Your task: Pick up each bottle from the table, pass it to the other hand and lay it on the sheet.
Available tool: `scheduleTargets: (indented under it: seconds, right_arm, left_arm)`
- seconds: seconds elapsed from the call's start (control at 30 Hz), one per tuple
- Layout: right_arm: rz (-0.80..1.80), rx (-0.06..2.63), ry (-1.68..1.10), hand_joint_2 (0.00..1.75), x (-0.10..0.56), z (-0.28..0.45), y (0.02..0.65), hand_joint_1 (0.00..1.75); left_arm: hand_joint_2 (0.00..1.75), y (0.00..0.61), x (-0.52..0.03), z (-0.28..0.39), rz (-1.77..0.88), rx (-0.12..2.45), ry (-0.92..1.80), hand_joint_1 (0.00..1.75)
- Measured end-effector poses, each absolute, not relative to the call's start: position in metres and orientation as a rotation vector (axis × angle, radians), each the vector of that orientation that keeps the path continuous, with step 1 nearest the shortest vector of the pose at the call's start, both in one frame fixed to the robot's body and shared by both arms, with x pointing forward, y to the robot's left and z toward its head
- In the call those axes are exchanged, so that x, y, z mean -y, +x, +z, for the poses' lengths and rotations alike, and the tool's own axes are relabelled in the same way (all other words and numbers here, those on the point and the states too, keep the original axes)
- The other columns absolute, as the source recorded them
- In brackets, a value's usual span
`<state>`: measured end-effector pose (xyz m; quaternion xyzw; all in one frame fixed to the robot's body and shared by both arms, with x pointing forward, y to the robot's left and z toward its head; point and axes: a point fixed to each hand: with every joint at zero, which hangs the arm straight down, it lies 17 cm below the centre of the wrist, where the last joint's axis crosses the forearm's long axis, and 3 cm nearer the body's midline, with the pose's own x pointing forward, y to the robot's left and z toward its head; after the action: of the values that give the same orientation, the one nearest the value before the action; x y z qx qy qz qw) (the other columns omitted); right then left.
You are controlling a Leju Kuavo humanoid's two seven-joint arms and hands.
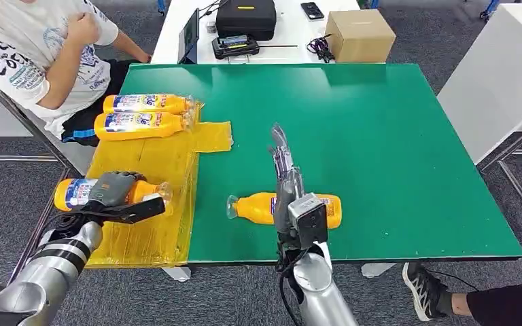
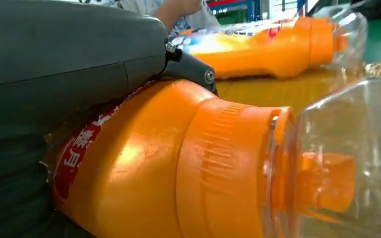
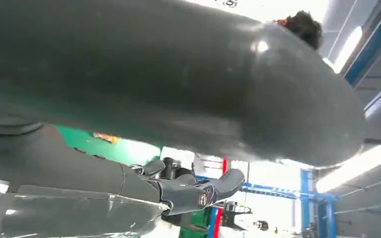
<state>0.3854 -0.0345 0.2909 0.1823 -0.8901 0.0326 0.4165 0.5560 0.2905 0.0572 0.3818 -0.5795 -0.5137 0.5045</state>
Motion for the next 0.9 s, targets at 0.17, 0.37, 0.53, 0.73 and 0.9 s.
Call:
scheduleTargets:
  seconds: [0.17,0.37,0.53,0.73,0.9]
  right_arm:
    - [0.082,2.255,0.478,0.0,0.033,0.3,0.381,0.0]
    - [0.085,2.254,0.489,0.0,0.031,0.301,0.38,0.0]
    - [0.085,2.245,0.501,0.0,0.03,0.3,0.38,0.0]
    - [0.089,2.225,0.512,0.0,0.026,0.297,0.384,0.0]
    - [0.089,2.203,0.517,0.0,0.024,0.292,0.387,0.0]
  left_arm:
    - [1.75,0.558,-0.292,0.053,-1.247,1.371,0.899,1.75]
    - [1.75,0.556,-0.289,0.045,-1.271,1.343,0.842,0.0]
    - [1.75,0.547,-0.28,0.029,-1.278,1.322,0.669,0.0]
    - [0.0,0.538,-0.278,0.018,-1.27,1.296,0.556,0.0]
    - [0.0,0.535,-0.279,0.016,-1.245,1.295,0.496,0.0]
